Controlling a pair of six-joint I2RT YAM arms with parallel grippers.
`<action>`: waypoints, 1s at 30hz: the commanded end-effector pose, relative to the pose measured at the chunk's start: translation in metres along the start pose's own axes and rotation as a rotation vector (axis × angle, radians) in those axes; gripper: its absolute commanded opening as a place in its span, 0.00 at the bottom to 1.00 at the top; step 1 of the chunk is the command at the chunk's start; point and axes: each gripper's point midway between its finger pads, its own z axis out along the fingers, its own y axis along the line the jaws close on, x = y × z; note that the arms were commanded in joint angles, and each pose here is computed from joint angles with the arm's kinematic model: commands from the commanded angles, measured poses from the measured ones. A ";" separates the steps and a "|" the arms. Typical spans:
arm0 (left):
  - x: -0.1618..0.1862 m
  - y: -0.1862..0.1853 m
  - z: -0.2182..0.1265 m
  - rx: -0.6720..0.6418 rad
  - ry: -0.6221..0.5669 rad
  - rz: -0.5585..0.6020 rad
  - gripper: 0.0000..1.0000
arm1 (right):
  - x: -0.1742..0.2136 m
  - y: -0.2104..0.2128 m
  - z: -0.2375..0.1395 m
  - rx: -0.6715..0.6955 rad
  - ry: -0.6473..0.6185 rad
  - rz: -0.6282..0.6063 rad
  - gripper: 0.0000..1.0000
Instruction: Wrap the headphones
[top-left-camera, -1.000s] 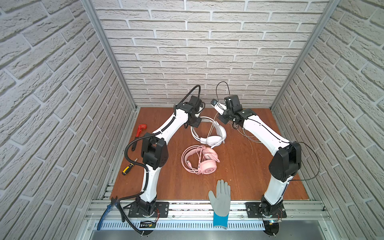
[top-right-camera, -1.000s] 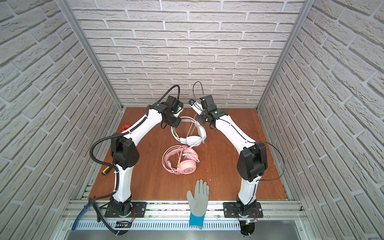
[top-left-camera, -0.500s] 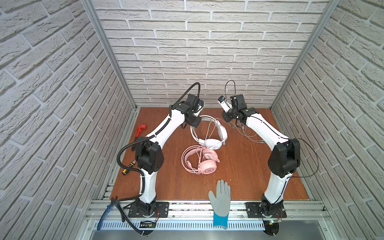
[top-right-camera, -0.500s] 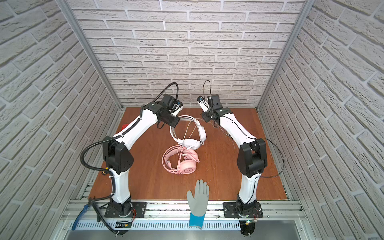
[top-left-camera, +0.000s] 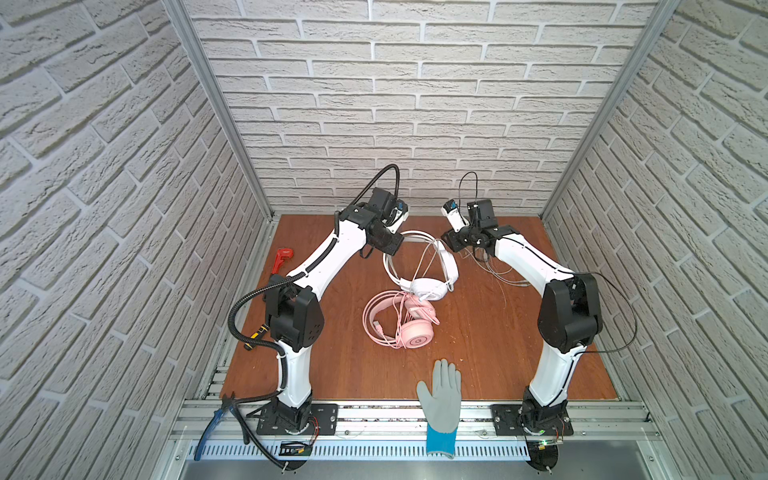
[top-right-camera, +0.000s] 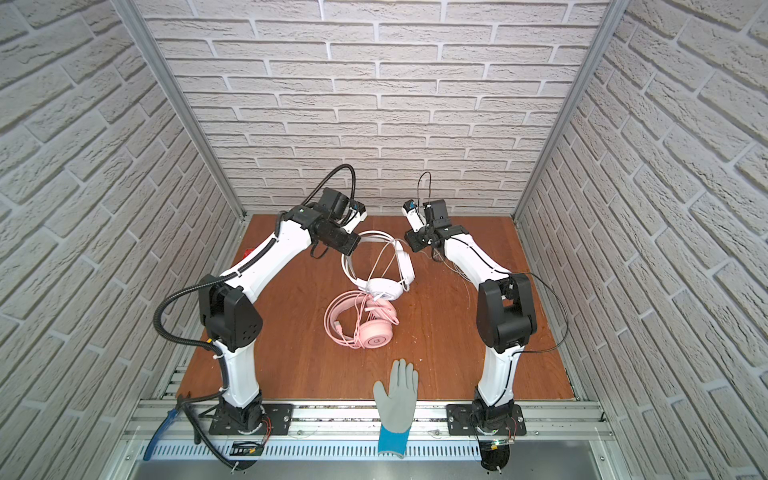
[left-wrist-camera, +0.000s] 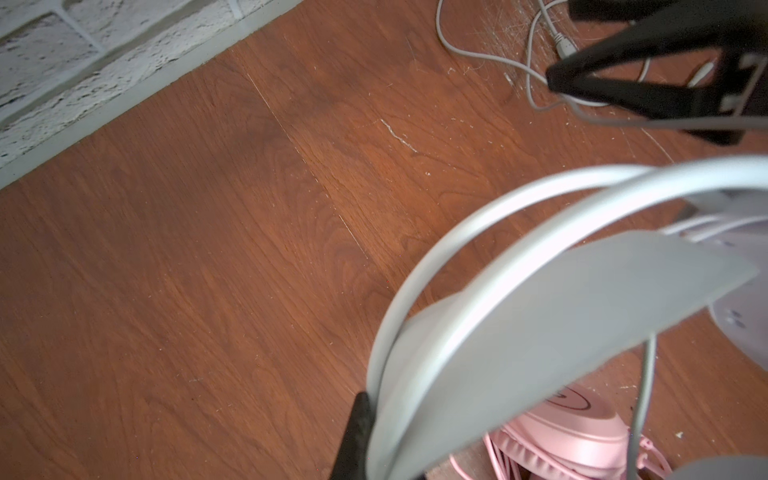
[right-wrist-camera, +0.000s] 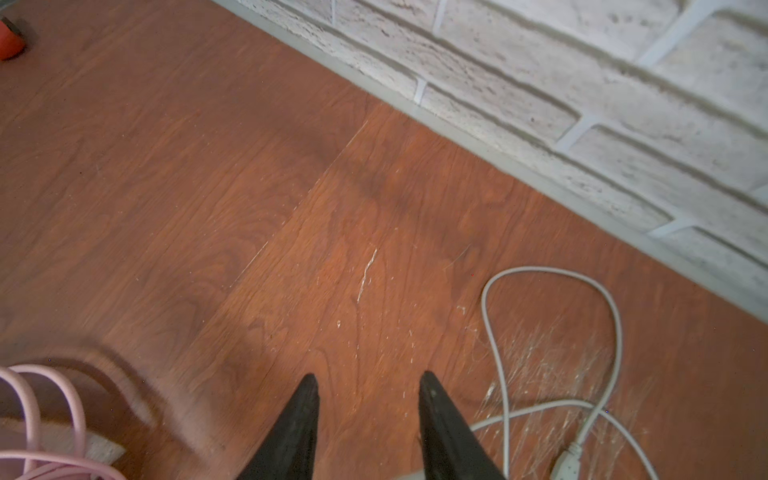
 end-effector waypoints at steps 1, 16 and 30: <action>-0.022 -0.004 -0.026 0.043 -0.107 -0.009 0.00 | -0.028 -0.010 -0.036 -0.020 -0.157 0.067 0.50; -0.028 -0.002 -0.031 0.065 -0.119 -0.021 0.00 | 0.006 0.016 -0.045 -0.235 -0.231 -0.012 0.67; -0.040 -0.008 -0.048 0.107 -0.172 -0.047 0.00 | 0.010 0.017 0.026 -0.289 -0.179 0.084 0.56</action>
